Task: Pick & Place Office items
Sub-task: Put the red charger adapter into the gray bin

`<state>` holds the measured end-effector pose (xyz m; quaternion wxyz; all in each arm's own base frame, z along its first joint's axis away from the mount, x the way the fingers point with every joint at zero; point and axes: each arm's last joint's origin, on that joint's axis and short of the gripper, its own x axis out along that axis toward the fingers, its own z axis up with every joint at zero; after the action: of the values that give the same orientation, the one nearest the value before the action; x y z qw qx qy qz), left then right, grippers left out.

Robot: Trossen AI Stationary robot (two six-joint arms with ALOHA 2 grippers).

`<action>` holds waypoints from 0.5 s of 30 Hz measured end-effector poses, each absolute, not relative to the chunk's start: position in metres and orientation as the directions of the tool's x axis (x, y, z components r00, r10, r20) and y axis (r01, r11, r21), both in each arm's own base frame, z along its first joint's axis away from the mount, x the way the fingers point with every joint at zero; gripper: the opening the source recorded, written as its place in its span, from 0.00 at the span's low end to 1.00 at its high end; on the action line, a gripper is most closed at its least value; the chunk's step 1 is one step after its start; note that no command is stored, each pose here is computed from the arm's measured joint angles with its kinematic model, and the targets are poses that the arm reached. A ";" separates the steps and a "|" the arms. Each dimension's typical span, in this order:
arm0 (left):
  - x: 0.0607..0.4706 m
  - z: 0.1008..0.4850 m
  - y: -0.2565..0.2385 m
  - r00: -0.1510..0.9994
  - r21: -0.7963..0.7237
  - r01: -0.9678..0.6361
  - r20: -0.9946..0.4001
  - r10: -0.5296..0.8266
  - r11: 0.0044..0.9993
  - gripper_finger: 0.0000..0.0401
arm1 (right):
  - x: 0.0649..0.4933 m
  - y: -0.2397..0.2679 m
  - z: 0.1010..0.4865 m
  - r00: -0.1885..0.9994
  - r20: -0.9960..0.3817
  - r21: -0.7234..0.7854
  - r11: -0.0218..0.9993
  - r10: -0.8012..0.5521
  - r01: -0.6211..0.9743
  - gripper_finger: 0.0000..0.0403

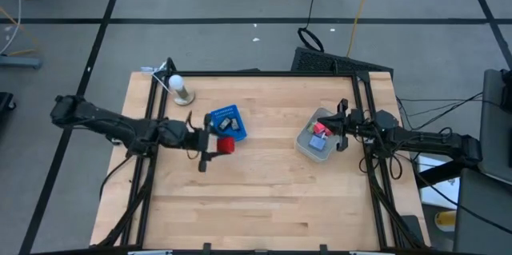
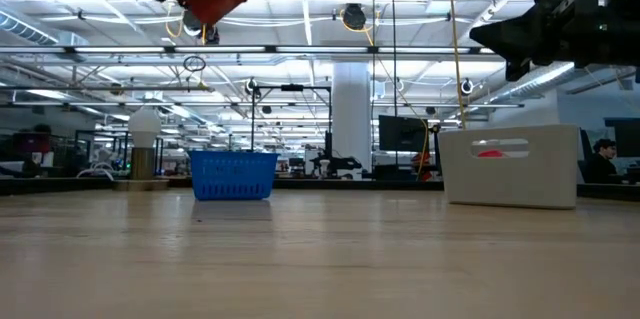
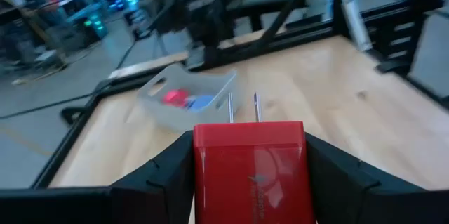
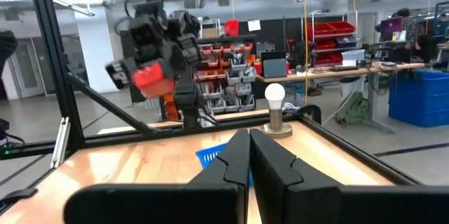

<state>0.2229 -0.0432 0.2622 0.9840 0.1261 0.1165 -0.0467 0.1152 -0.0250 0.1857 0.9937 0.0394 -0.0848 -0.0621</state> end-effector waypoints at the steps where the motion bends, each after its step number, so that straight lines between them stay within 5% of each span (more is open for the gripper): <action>1: 0.220 0.259 -0.040 0.970 0.238 0.105 -0.239 -0.047 0.965 0.53 | 0.115 -0.025 0.186 0.977 0.169 0.088 0.989 -0.130 0.116 0.01; 9: 0.197 0.233 -0.032 0.977 0.203 0.068 -0.214 -0.024 0.977 0.53 | 0.115 -0.025 0.187 0.976 0.174 0.068 0.990 -0.130 0.120 0.01; 15: 0.182 0.203 -0.036 0.989 0.137 0.085 -0.134 -0.067 0.987 0.53 | 0.113 -0.024 0.200 0.946 0.306 0.108 0.991 -0.108 0.078 0.01</action>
<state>0.1822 -0.0356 0.2033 0.9946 0.0715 0.0648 -0.0382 0.1125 -0.0239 0.1995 0.9853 0.0471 -0.1576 -0.0471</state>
